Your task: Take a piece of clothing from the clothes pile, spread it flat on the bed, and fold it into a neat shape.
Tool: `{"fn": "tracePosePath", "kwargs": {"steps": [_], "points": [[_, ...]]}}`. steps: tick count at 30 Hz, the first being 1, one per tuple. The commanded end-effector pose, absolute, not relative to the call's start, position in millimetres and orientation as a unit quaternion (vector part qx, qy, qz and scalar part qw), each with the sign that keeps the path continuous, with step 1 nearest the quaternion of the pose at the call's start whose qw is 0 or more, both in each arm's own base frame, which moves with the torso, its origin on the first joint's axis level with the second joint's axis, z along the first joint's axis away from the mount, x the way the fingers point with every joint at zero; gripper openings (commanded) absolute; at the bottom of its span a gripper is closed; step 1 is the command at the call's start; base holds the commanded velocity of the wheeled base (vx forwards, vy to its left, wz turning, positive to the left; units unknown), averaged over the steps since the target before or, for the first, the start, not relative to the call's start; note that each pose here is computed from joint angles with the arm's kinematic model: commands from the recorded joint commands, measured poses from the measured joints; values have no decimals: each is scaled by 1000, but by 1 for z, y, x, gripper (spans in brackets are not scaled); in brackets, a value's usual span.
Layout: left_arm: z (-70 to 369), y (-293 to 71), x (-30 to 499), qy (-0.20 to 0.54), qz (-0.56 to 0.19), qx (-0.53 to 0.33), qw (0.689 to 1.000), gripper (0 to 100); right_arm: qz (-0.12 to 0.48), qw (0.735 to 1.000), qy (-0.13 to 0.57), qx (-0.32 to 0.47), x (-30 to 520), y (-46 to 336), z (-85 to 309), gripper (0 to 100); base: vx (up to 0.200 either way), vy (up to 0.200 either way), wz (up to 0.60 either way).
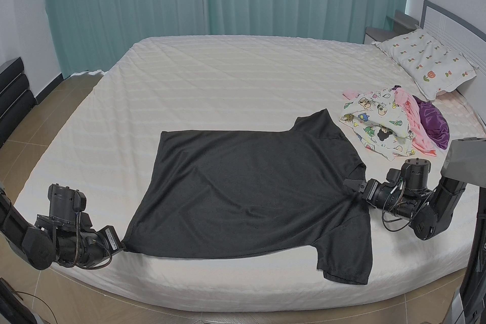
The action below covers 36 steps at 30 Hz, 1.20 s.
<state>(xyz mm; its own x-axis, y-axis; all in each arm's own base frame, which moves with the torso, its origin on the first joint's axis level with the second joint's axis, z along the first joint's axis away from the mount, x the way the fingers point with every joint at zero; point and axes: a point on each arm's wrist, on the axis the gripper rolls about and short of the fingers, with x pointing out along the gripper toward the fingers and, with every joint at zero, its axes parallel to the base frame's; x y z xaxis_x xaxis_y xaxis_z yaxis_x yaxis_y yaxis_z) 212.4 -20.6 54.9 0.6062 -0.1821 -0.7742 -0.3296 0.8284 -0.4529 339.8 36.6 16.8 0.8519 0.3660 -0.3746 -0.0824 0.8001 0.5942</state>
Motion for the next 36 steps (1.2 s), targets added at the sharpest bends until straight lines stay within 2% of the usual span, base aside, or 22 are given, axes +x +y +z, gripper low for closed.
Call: {"fn": "tracePosePath", "kwargs": {"steps": [1, 7, 14, 22, 36], "points": [[54, -21, 213, 443, 44, -290, 847, 0, 105, 917, 243, 298, 326, 23, 27, 100, 0, 0, 0], [54, -21, 213, 444, 43, -290, 847, 0, 89, 913, 254, 307, 302, 9, 31, 100, 0, 0, 0], [54, -21, 213, 445, 42, -290, 846, 0, 95, 903, 280, 310, 263, 12, 40, 100, 0, 0, 0], [53, -21, 213, 446, 42, -291, 845, 0, 125, 870, 368, 303, 216, 25, 23, 100, 0, 0, 0], [53, -21, 213, 447, 41, -291, 845, 0, 154, 851, 436, 248, 191, 38, 4, 100, 0, 0, 0]]}}
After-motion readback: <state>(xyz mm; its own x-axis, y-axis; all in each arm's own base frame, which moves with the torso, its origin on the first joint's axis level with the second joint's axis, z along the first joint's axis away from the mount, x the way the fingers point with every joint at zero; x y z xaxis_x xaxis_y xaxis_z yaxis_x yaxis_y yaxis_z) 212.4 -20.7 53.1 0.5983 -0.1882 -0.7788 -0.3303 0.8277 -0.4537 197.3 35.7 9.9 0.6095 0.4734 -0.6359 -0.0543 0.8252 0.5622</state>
